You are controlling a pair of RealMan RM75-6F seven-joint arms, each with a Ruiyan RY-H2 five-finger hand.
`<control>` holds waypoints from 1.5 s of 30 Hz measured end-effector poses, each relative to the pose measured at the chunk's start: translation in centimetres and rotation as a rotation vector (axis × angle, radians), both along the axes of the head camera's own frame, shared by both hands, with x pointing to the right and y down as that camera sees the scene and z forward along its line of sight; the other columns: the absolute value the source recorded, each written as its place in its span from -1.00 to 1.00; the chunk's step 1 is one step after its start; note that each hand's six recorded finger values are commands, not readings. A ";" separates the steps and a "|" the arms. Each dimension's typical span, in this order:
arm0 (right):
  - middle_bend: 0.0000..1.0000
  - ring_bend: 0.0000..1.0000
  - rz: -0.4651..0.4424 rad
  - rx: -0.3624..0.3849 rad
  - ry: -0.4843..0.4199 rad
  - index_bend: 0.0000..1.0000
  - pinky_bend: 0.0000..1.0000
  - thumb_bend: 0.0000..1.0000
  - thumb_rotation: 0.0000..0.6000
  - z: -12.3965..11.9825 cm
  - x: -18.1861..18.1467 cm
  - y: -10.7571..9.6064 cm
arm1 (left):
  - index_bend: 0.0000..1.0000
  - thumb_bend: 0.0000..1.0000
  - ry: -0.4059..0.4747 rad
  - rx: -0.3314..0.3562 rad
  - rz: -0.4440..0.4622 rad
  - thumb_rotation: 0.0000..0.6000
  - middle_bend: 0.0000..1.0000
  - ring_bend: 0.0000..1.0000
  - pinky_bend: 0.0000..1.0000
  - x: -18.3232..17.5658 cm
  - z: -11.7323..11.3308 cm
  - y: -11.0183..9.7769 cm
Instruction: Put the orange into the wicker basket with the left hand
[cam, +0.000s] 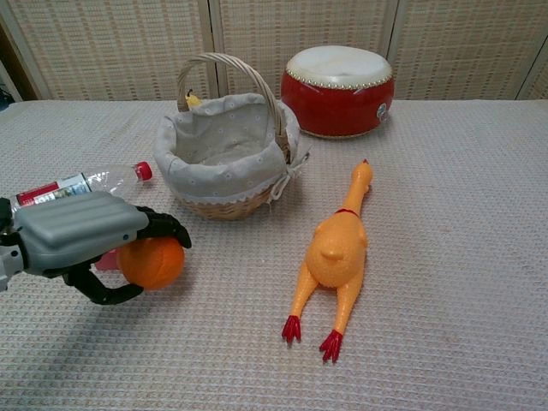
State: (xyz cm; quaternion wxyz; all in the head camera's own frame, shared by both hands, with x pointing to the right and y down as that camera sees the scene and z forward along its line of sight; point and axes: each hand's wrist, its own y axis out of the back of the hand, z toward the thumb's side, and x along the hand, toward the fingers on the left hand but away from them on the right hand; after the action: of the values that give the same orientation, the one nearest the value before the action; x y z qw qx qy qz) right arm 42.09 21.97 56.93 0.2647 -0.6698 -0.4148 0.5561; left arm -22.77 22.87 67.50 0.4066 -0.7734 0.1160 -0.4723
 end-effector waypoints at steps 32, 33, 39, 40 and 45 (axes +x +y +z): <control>-1.00 -1.00 -0.001 -0.012 -0.004 -1.00 -1.00 -0.91 1.00 0.1 0.1 0.1 | 0.20 0.24 0.243 0.218 -0.123 1.00 0.24 0.27 0.48 9.2 -4.3 -12.7; -1.00 -1.00 0.000 -0.012 -0.004 -1.00 -1.00 -0.91 1.00 0.1 0.1 0.1 | 0.03 0.17 0.230 0.221 -0.123 1.00 0.06 0.11 0.35 9.3 -4.0 -12.9; -1.00 -1.00 0.003 -0.012 -0.005 -1.00 -1.00 -0.91 1.00 0.0 0.1 0.1 | -0.92 -0.10 0.144 0.206 -0.159 1.00 -0.98 -0.89 -0.52 8.8 -2.6 -13.4; -1.00 -1.00 0.002 -0.012 -0.005 -1.00 -1.00 -0.91 1.00 0.0 0.1 0.1 | -0.95 -0.10 0.131 0.202 -0.169 1.00 -0.99 -0.93 -0.56 8.6 -2.5 -13.5; -1.00 -1.00 -0.001 -0.011 -0.004 -1.00 -1.00 -0.91 1.00 0.0 0.1 0.2 | -1.00 -0.12 0.082 0.197 -0.233 1.00 -1.00 -1.00 -0.74 7.6 -2.5 -14.1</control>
State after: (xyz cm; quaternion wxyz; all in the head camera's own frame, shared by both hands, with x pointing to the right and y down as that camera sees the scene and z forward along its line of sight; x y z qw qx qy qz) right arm 42.19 22.14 56.91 0.2603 -0.6726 -0.4117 0.5571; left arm -15.13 8.72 65.01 0.4179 -0.7296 0.2673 -0.4708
